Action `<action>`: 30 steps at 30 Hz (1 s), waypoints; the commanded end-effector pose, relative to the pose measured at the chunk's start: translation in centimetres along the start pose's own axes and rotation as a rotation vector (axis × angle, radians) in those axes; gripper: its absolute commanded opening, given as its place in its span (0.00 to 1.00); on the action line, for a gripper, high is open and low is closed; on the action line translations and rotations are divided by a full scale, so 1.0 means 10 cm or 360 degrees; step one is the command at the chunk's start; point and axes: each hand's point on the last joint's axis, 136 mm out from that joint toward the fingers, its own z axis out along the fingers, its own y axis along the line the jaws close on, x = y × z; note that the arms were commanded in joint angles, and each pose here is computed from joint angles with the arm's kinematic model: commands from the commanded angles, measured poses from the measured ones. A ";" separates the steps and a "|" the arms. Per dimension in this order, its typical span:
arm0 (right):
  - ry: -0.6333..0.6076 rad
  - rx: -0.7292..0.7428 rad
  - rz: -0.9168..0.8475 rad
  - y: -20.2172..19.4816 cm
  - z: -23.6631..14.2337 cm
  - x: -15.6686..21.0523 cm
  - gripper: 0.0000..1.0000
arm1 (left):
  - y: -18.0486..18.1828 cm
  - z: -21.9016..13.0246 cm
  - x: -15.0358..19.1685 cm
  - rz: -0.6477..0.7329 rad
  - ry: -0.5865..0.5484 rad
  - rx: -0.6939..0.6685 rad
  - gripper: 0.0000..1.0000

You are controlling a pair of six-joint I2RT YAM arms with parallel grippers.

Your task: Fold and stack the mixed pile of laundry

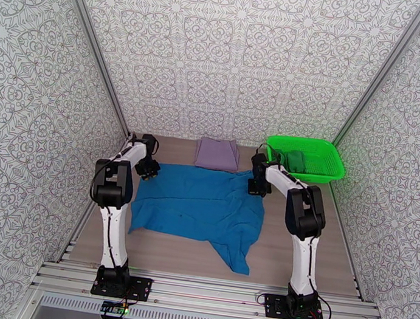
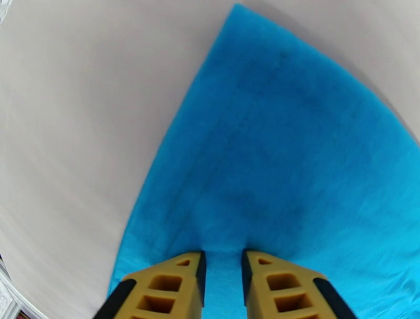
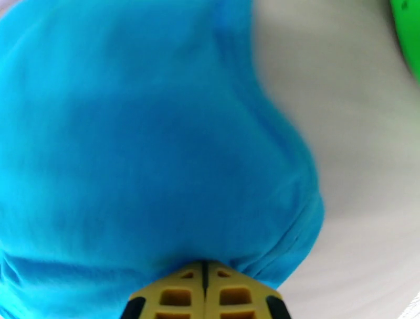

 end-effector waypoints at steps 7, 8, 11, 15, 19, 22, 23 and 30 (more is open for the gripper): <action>0.0083 0.0169 -0.0060 -0.40 0.18 -0.34 0.00 | -0.05 0.32 -0.23 0.0087 0.0096 -0.0054 0.29; 0.0070 0.0173 -0.0067 -0.41 0.17 -0.40 0.00 | -0.07 0.32 -0.26 0.0085 0.0089 -0.0042 0.29; 0.0030 0.0185 -0.0079 -0.43 0.15 -0.55 0.00 | -0.13 0.31 -0.34 0.0082 0.0069 0.0008 0.31; -0.0026 0.0151 -0.0097 -0.39 0.05 -0.67 0.00 | -0.18 0.18 -0.40 0.0080 0.0032 0.0064 0.40; -0.0113 0.0028 -0.0105 -0.28 -0.23 -0.70 0.00 | -0.22 -0.23 -0.47 0.0077 -0.0064 0.0146 0.59; -0.0218 -0.0088 -0.0143 -0.15 -0.60 -0.70 0.06 | -0.24 -0.75 -0.56 0.0070 -0.0212 0.0219 0.77; -0.0253 -0.0123 -0.0161 -0.09 -0.75 -0.67 0.11 | -0.24 -0.96 -0.59 0.0070 -0.0268 0.0248 0.81; -0.0385 -0.0265 -0.0273 0.20 -1.47 -0.06 0.45 | -0.04 -2.34 -0.44 0.0087 -0.0592 0.0350 0.91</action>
